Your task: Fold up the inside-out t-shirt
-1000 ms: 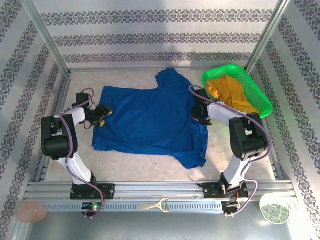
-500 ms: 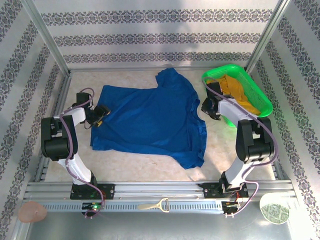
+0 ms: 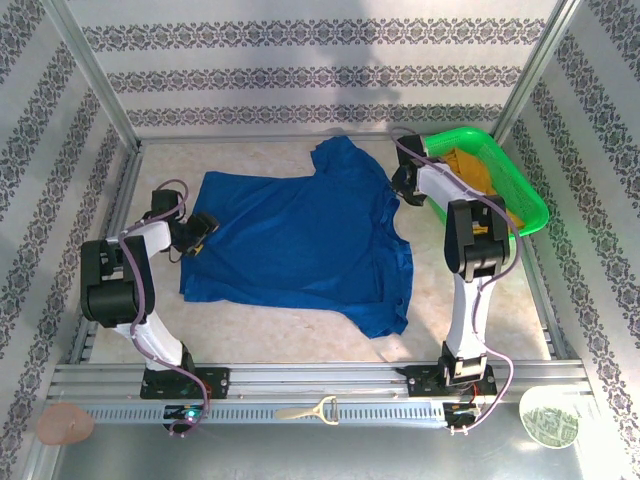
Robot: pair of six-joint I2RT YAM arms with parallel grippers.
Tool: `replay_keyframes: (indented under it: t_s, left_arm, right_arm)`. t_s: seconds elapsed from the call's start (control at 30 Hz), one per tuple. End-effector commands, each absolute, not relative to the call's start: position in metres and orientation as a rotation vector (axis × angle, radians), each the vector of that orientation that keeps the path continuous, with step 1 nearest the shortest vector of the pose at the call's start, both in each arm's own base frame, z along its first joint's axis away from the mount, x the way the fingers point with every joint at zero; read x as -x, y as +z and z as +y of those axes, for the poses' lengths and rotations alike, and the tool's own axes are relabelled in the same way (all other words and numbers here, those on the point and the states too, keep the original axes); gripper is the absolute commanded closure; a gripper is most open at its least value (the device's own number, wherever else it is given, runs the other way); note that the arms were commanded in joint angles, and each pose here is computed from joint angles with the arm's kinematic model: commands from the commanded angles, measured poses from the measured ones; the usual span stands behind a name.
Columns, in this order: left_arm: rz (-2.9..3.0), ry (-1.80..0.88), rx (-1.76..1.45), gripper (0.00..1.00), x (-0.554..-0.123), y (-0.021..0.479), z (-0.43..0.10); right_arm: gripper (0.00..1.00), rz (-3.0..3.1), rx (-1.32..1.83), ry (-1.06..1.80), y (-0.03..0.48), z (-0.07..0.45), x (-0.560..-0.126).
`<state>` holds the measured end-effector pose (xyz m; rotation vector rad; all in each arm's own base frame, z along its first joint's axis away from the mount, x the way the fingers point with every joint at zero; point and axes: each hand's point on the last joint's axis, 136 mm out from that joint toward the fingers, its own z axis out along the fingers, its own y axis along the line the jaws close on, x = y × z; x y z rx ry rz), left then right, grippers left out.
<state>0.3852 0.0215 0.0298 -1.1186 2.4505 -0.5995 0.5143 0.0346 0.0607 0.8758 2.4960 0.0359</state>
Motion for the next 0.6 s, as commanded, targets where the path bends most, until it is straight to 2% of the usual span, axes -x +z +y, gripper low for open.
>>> replay_keyframes:
  t_s: [0.0, 0.17, 0.33, 0.47, 0.57]
  left_arm:
    - [2.609, -0.469, 1.308, 0.31, -0.327, -0.012, 0.023]
    - [2.614, -0.457, 1.319, 0.31, -0.312, -0.009, 0.021]
    - [2.534, -0.438, 1.313, 0.31, -0.304, 0.012, 0.024]
    - [2.426, -0.463, 1.223, 0.30, -0.334, 0.053, 0.032]
    - [2.376, -0.518, 1.132, 0.29, -0.371, 0.084, 0.033]
  right_arm:
    - [0.67, 2.399, -0.974, -0.108, 0.077, 0.001, -0.529]
    - [0.67, 2.376, -0.978, -0.095, 0.087, -0.009, -0.557]
    - [0.73, 2.414, -0.793, 0.160, 0.126, 0.029, -0.576]
    - [0.71, 2.423, -0.647, 0.302, 0.164, 0.065, -0.552]
    - [0.59, 2.450, -0.575, 0.332, 0.170, 0.082, -0.515]
